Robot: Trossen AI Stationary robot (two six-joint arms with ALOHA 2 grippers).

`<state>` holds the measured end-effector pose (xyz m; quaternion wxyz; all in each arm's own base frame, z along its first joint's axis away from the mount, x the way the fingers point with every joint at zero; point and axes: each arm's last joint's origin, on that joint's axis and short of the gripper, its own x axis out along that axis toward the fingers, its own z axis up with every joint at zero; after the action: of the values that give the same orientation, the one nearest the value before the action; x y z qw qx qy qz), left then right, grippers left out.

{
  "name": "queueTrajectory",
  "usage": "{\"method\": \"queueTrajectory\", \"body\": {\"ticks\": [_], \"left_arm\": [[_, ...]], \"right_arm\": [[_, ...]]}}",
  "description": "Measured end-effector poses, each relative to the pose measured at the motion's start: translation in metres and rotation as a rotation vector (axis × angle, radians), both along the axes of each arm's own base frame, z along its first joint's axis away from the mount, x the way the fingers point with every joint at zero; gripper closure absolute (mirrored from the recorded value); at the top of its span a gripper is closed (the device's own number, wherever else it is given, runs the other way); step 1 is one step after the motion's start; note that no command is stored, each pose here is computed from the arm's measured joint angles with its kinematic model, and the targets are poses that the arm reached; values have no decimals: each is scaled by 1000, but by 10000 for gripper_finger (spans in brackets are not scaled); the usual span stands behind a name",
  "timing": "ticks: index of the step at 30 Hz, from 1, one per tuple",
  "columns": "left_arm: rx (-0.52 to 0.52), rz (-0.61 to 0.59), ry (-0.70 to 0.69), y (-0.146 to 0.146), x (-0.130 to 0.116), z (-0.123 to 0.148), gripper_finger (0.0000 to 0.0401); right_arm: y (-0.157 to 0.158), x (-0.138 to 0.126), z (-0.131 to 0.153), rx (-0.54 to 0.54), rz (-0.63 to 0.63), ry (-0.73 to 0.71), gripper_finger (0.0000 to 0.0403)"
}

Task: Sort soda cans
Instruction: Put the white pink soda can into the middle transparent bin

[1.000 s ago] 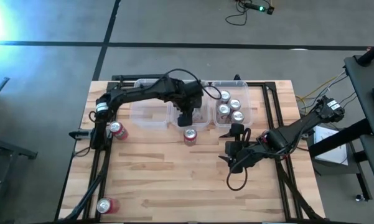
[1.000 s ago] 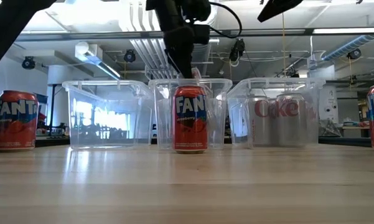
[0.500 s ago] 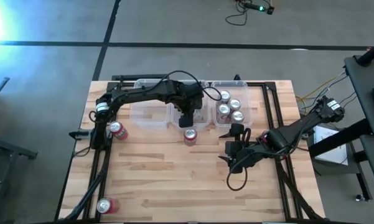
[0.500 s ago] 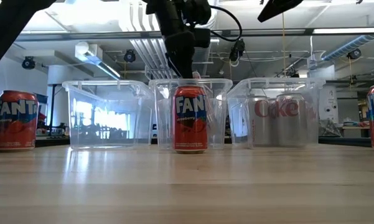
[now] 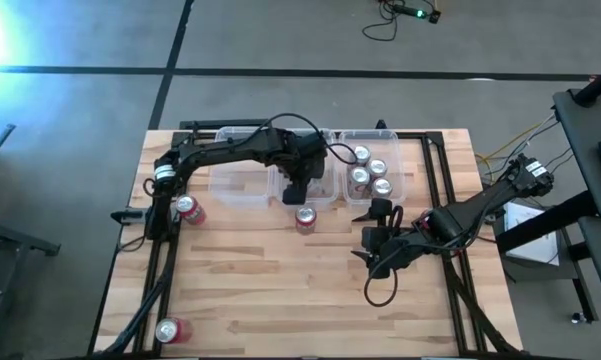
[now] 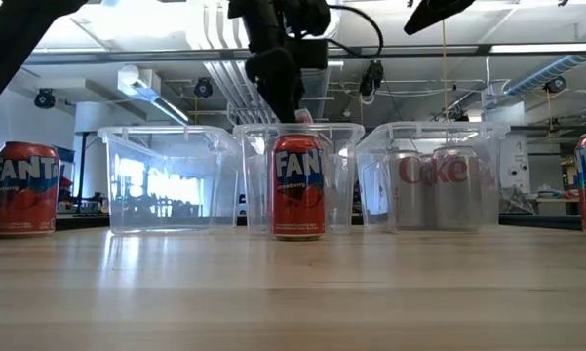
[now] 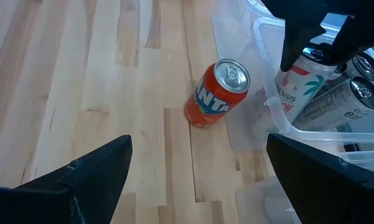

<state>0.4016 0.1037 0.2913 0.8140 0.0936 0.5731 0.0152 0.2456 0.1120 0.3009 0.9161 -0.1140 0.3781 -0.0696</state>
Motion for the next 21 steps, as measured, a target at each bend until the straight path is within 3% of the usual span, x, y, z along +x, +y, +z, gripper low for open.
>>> {"method": "queueTrajectory", "body": {"ticks": [13, 21], "left_arm": [[140, -284, -19, 2, 1, 24, 158], [147, -356, 19, 2, 4, 7, 158]], "right_arm": [[0, 0, 0, 1, -2, 0, 35], [0, 0, 0, 3, -2, -2, 35]]}}
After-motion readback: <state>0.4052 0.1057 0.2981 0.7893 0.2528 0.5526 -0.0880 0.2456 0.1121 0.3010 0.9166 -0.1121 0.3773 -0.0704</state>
